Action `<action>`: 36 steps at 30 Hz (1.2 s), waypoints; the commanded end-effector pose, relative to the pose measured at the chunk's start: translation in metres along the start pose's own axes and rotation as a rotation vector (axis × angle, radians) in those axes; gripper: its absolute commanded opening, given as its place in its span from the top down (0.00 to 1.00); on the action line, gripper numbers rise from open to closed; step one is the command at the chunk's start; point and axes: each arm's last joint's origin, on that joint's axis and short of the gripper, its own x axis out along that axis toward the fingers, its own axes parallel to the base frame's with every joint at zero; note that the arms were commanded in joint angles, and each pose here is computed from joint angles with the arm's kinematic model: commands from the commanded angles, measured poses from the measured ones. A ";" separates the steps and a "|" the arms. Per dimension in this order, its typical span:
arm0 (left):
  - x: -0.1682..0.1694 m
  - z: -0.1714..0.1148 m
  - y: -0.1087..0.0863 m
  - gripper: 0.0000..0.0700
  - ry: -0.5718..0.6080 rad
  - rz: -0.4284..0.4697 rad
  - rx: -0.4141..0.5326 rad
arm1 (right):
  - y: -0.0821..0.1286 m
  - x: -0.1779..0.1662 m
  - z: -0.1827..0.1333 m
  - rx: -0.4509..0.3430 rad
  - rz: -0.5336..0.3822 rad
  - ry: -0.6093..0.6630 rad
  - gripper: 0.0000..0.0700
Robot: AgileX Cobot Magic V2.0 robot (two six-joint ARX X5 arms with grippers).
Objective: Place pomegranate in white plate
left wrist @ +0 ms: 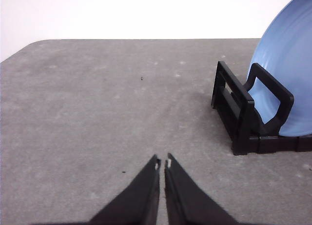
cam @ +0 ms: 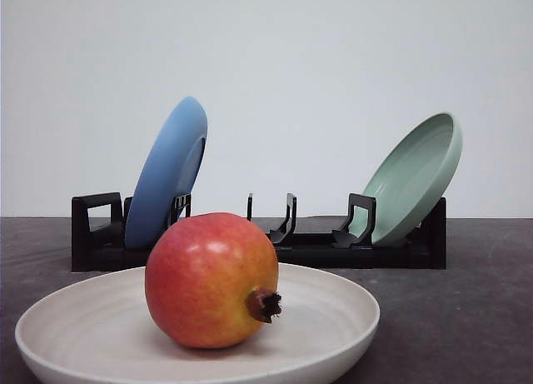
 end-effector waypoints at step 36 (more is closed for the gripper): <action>0.001 -0.003 0.000 1.00 0.011 0.001 0.000 | 0.000 0.000 0.000 -0.007 -0.001 -0.009 1.00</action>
